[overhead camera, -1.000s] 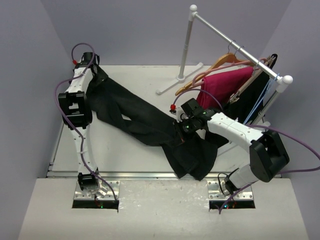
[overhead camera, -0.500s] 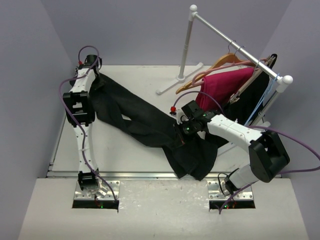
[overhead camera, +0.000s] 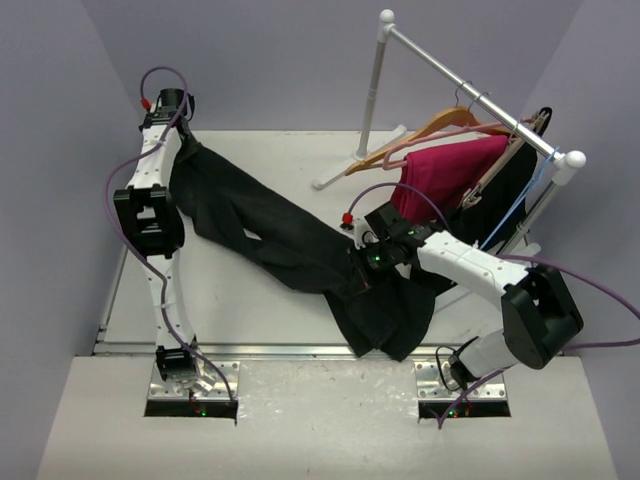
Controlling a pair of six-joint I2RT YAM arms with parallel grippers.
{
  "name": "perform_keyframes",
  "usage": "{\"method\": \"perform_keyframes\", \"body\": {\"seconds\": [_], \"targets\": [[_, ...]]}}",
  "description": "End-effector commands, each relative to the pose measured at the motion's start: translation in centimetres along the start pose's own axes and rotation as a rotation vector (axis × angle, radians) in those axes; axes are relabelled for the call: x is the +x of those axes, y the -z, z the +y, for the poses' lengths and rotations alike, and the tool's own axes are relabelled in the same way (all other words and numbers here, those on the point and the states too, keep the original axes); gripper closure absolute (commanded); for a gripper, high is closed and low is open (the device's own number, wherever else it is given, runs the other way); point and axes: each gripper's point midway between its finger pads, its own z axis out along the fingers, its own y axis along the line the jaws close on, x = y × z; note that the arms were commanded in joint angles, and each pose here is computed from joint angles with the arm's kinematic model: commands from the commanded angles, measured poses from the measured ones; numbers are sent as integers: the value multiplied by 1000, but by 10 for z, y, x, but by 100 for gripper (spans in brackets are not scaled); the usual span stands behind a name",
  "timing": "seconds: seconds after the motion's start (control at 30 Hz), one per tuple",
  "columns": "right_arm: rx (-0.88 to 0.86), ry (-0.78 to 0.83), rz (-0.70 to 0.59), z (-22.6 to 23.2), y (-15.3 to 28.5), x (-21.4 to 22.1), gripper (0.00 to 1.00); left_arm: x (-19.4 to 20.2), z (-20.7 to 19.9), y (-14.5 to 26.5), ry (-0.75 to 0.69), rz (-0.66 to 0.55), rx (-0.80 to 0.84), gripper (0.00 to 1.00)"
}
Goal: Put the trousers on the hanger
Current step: Fold the trousers at the center of the board.
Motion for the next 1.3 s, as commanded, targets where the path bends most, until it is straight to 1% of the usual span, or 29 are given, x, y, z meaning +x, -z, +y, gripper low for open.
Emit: {"method": "perform_keyframes", "body": {"seconds": [0.0,0.13,0.23,0.33,0.57,0.6,0.63,0.67,0.73,0.77,0.8,0.9,0.93,0.97,1.0,1.03,1.07,1.1,1.2,1.23,1.27], "targets": [[-21,40,-69,12,16,-12,100,-68,-23,65,76,-203,125,100],[1,53,-91,14,27,-14,100,-83,-45,80,89,-247,221,100],[11,54,-97,14,31,-13,100,-93,-69,82,54,-296,314,100],[14,52,-90,13,31,-9,100,-96,-89,72,-11,-340,348,100],[24,39,-74,10,30,-6,100,-94,-113,51,-92,-399,402,100],[25,38,-72,10,30,-7,100,-93,-115,48,-94,-410,399,95],[27,36,-67,10,30,-7,100,-93,-117,43,-93,-424,395,86],[33,35,-66,10,30,-7,100,-91,-120,38,-94,-427,395,84],[47,33,-68,7,30,-8,100,-86,-122,25,-98,-416,390,83],[51,32,-68,6,30,-8,100,-84,-124,22,-99,-415,392,75],[55,32,-67,6,30,-8,100,-83,-126,19,-100,-415,394,67],[73,23,-65,3,30,-10,100,-79,-121,13,-85,-405,358,35],[82,20,-67,2,30,-10,100,-78,-115,14,-67,-404,330,22],[94,17,-73,-1,30,-12,100,-80,-104,16,-32,-409,282,3],[103,16,-79,-2,31,-14,100,-90,-92,33,23,-434,238,0],[115,13,-89,-4,33,-17,100,-87,-70,38,94,-414,155,0],[127,11,-101,-6,35,-21,100,-78,-46,36,178,-384,77,0],[135,9,-114,-8,38,-26,100,-68,-28,31,261,-347,35,0],[151,-18,-131,-17,46,-35,100,-51,-5,35,404,-249,91,0],[149,-22,-142,-19,49,-39,100,-33,6,23,440,-197,90,0],[144,-38,-152,-22,54,-43,100,-23,9,16,468,-172,117,0]]}}
